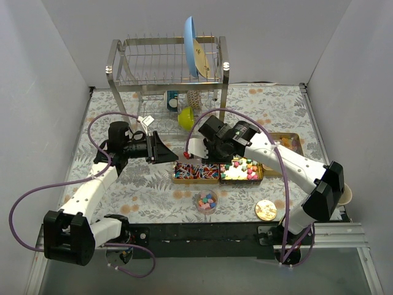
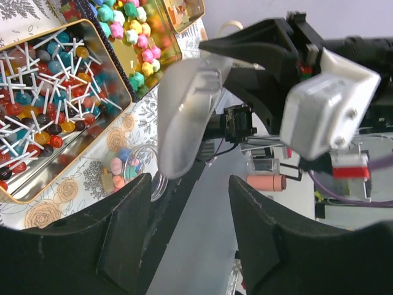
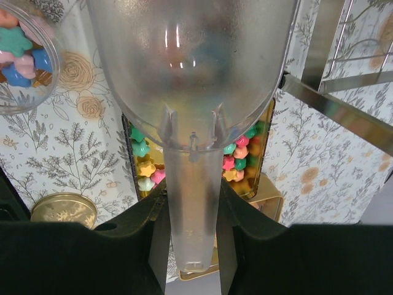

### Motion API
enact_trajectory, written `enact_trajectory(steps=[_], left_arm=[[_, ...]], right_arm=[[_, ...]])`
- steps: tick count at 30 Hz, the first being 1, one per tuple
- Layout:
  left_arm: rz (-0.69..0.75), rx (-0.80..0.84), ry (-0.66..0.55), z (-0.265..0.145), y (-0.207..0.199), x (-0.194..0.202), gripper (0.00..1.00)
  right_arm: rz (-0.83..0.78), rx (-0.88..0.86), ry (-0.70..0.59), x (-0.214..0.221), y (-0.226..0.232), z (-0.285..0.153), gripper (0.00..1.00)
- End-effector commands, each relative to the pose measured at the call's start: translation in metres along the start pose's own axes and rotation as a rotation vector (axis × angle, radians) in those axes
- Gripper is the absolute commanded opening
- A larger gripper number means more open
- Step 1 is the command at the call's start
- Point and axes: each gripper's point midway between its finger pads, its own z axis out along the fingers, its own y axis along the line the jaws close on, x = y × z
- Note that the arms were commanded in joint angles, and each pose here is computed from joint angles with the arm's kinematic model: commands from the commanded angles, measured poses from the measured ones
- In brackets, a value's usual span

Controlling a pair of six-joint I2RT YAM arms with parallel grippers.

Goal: Pack the candies
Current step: Adjust the spatula.

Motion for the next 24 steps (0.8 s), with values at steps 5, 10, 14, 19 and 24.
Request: enact_trajectory(steps=[5, 10, 14, 19, 24], left_arm=[[-0.067, 0.013, -0.020, 0.000, 0.007, -0.005, 0.46], [-0.071, 0.057, -0.010, 0.003, 0.004, -0.008, 0.19], [-0.082, 0.091, 0.021, 0.003, 0.003, -0.003, 0.00], [-0.038, 0.134, 0.040, 0.003, 0.001, 0.003, 0.00], [-0.015, 0.153, 0.062, 0.003, 0.007, 0.013, 0.00]], right_arm=[[-0.078, 0.053, -0.059, -0.033, 0.000, -0.020, 0.01], [-0.079, 0.059, -0.065, -0.038, 0.000, -0.019, 0.01], [-0.073, 0.061, -0.066, -0.040, -0.002, -0.016, 0.01], [0.002, -0.061, -0.157, -0.044, 0.014, -0.027, 0.33], [0.172, -0.214, -0.507, -0.052, 0.010, -0.072, 0.57]])
